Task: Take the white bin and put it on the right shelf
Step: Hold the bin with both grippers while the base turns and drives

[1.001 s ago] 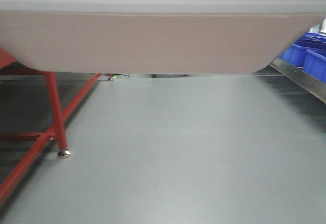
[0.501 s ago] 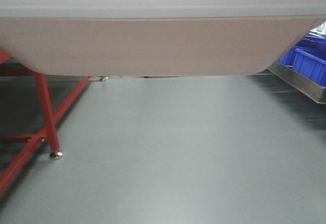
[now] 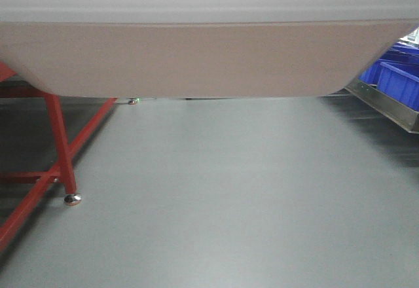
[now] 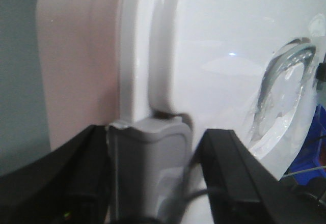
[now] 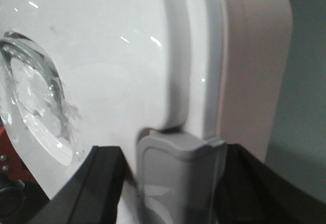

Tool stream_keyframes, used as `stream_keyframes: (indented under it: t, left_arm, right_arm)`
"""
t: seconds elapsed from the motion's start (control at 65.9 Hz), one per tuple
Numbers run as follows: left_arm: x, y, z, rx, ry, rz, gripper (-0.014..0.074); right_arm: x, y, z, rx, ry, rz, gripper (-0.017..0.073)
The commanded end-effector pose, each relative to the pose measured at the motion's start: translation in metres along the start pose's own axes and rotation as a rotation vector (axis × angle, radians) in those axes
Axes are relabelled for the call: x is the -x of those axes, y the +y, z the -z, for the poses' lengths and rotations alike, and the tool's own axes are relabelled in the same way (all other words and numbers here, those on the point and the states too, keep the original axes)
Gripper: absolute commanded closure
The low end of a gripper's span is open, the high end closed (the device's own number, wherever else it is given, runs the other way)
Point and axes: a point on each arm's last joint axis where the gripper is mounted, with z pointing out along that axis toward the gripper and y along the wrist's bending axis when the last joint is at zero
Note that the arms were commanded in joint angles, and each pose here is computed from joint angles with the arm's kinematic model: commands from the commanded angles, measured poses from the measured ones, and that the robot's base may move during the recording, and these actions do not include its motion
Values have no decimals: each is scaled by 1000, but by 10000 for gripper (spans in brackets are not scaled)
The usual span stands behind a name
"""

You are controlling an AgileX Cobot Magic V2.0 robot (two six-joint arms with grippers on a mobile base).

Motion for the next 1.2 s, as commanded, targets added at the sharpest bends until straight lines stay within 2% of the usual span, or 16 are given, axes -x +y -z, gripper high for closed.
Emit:
stream_keyframes:
  t: [0.0, 1.183]
  left_arm:
    - [4, -29, 6, -218, -11, -4, 374]
    - [4, -29, 6, -218, -11, -4, 374]
  right_arm:
    - [6, 29, 8, 209, -42, -10, 230]
    - [6, 29, 8, 209, -42, -10, 230]
